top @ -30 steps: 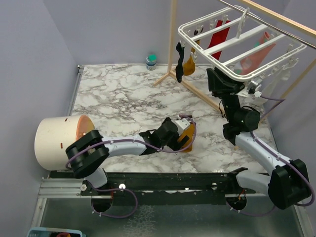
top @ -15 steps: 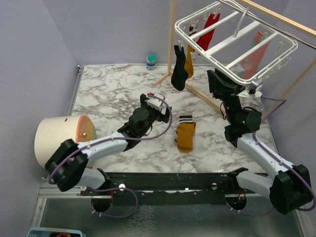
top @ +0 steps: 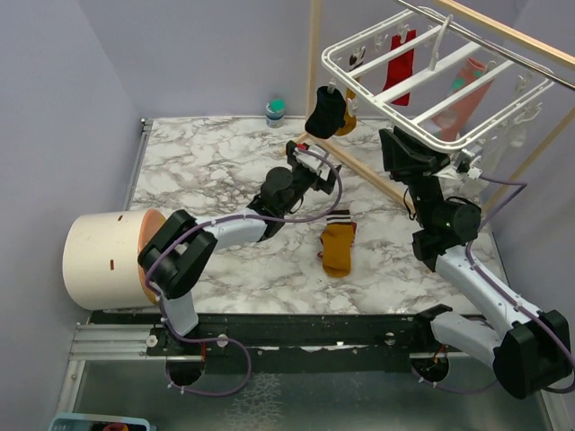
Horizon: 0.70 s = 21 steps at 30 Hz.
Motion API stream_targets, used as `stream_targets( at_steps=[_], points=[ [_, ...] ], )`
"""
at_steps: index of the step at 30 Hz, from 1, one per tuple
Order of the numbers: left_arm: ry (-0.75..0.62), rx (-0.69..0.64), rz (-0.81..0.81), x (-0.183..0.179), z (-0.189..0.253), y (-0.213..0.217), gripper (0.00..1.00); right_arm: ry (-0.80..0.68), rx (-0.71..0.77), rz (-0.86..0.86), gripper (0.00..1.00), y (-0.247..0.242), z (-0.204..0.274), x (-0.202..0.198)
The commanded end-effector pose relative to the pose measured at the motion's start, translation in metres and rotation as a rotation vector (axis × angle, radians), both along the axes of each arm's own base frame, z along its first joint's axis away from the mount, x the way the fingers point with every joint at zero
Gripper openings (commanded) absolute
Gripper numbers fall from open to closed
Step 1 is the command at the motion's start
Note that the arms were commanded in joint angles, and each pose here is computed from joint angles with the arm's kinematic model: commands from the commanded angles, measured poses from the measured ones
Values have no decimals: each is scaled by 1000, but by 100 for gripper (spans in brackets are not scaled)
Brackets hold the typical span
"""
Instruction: Remove the socks clipped to the hanger
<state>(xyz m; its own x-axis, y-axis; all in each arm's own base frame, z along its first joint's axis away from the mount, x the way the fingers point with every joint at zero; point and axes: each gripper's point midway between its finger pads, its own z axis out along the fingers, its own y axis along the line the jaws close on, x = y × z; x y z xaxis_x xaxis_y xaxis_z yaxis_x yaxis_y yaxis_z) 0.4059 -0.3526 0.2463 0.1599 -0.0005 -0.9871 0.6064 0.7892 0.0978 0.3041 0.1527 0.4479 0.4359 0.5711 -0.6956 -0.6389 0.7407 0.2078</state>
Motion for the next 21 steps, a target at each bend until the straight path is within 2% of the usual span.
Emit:
stream_targets(
  at_steps=[1, 10, 21],
  points=[
    [-56, -23, 28, 25, -2, -4, 99, 14, -48, 28, 28, 9, -6, -1],
    [-97, -61, 160, 64, -4, -8, 99, 15, -54, 30, 28, 10, -7, 0],
    [-155, -146, 93, 77, 18, -33, 99, 22, -71, 39, 28, 16, -10, 9]
  ],
)
